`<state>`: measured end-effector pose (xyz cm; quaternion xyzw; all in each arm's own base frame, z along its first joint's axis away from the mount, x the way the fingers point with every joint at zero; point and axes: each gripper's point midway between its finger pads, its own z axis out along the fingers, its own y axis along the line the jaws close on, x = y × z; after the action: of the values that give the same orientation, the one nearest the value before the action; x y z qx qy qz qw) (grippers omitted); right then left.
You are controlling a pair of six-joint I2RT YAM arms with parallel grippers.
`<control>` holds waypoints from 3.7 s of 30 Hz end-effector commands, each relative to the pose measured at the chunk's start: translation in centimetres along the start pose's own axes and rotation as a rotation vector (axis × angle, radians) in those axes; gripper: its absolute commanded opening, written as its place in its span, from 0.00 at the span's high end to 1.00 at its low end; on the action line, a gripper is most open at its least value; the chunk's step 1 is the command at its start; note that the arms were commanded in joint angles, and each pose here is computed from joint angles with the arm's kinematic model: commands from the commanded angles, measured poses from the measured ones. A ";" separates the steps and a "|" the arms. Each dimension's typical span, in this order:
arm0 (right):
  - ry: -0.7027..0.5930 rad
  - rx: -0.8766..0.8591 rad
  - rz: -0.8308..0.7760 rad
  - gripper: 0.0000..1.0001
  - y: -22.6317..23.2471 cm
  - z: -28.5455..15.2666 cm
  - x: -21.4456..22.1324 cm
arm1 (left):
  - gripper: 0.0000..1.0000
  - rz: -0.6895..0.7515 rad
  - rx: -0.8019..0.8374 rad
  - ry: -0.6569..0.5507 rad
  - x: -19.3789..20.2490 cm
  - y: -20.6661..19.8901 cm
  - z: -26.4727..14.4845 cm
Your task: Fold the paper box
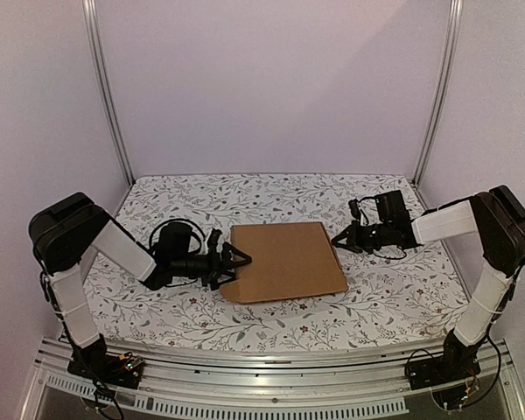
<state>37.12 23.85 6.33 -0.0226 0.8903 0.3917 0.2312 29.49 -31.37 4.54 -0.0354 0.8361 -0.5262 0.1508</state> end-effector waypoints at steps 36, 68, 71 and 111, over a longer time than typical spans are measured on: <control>0.139 0.224 0.044 0.91 -4.5 -1.2 5.2 | 0.38 0.012 0.046 0.047 -2.2 -1.3 0.3; -0.113 -0.220 -0.650 0.01 18.6 -16.1 0.8 | 0.56 0.078 0.241 0.175 2.0 -12.0 -7.9; -0.057 -0.294 -0.696 0.01 20.7 -16.9 1.9 | 0.59 0.080 0.295 0.191 2.3 -13.5 -8.9; -0.472 0.345 -2.380 0.01 24.9 -17.5 14.6 | 0.63 0.114 0.467 0.303 5.8 -15.7 -15.0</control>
<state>12.31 30.12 26.25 -0.7357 0.3655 -0.1210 0.5572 18.78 -27.06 23.17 0.1043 0.7126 -0.6917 0.0532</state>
